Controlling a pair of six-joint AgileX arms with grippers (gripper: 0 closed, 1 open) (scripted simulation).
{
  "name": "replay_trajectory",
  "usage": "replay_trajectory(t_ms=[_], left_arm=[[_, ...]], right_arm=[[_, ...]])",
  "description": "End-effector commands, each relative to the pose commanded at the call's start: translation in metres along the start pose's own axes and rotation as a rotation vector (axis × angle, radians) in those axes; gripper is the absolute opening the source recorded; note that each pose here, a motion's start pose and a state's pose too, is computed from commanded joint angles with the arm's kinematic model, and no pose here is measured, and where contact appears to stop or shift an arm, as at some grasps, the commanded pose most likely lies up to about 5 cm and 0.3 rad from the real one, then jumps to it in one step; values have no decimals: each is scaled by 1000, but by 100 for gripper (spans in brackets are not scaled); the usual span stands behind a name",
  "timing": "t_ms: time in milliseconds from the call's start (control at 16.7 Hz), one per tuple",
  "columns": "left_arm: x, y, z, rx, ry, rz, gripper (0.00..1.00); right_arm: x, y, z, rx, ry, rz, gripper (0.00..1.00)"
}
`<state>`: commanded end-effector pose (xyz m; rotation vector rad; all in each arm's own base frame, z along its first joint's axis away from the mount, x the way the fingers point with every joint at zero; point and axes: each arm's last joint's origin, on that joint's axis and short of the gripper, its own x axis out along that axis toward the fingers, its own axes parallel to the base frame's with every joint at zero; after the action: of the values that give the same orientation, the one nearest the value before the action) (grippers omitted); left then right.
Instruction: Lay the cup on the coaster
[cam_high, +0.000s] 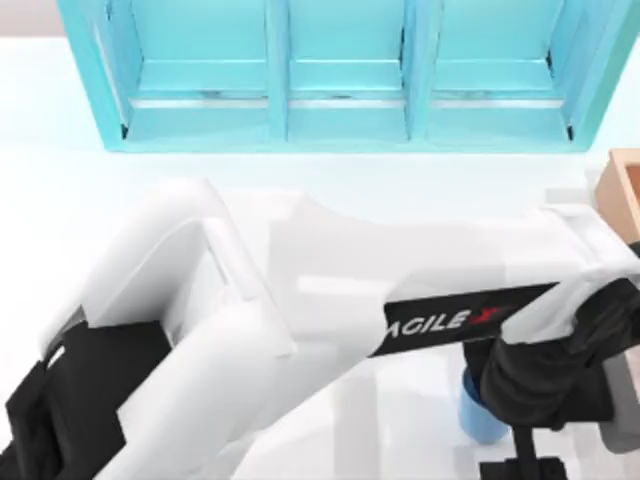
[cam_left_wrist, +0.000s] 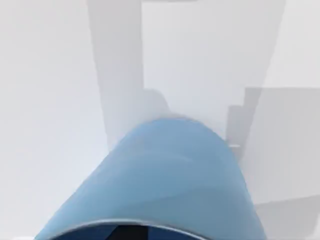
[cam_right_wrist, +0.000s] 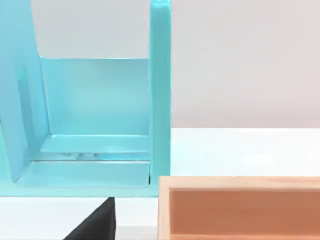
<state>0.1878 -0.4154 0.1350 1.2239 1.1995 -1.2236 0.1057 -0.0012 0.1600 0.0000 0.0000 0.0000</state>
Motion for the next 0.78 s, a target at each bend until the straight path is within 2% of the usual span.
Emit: replay_trajectory(t_ms=[480,780], left_arm=[[0,0,0,0,0,0,2],[0,0,0,0,0,0,0]], right_arm=[[0,0,0,0,0,0,100],[0,0,0,0,0,0,100]])
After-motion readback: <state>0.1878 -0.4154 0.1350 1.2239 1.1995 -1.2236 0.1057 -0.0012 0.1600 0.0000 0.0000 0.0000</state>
